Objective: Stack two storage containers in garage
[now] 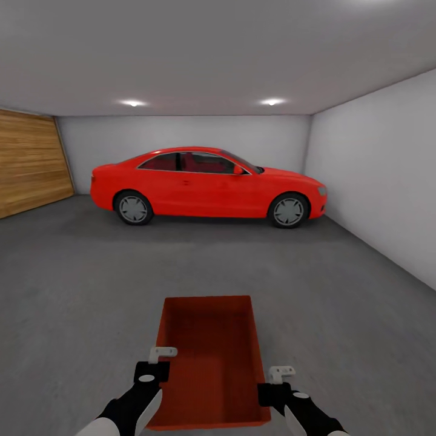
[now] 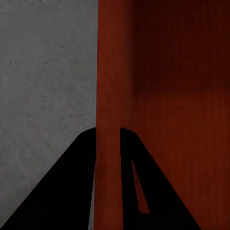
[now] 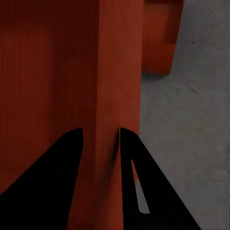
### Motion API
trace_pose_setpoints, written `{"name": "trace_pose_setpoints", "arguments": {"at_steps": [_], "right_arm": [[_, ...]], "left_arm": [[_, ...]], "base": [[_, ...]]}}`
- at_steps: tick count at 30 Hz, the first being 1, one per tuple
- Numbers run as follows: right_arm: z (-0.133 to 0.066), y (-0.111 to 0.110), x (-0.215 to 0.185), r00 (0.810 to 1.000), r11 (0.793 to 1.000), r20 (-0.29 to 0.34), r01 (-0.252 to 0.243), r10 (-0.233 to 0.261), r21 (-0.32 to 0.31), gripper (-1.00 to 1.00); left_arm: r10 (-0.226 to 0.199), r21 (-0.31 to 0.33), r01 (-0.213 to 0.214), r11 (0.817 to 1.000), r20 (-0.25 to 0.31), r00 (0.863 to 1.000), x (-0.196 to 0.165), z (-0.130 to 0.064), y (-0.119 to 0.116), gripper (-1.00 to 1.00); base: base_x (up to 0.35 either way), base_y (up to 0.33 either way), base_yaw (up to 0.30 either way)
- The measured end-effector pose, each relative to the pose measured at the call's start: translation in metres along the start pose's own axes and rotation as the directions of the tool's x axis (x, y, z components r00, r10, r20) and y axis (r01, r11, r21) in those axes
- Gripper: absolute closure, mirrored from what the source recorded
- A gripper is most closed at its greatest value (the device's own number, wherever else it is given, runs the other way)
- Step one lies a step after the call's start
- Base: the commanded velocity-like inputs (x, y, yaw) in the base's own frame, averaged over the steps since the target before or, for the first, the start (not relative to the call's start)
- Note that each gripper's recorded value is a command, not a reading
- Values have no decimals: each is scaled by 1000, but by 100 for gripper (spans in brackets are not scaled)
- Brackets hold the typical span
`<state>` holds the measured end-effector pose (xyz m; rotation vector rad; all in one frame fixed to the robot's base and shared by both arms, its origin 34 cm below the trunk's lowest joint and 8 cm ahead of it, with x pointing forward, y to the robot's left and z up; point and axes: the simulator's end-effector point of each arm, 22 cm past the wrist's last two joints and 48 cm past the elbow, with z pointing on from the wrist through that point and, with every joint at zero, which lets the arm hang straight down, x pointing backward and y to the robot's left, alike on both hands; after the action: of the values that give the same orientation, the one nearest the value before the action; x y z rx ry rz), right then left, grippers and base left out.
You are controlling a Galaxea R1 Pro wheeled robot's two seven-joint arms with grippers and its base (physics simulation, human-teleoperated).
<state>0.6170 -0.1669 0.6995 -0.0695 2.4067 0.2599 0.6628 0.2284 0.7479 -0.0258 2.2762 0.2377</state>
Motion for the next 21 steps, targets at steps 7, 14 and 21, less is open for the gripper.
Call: {"name": "trace_pose_setpoints", "arguments": {"at_steps": [7, 14, 21], "right_arm": [[0, 0, -1, 1000, 1000, 1, 1, -1, 0, 100], [0, 0, 1, 1000, 1000, -1, 0, 0, 0, 100], [0, 0, -1, 1000, 1000, 2, 0, 0, 0, 100]], "left_arm": [[-1, 0, 1, 1000, 1, 1000, 0, 0, 0, 100], [0, 0, 0, 1000, -1, 1000, 1, 0, 0, 100], [-1, 0, 1, 1000, 2, 1000, -1, 0, 0, 100]], "base": [[340, 0, 0], [340, 0, 0], [340, 0, 0]]}}
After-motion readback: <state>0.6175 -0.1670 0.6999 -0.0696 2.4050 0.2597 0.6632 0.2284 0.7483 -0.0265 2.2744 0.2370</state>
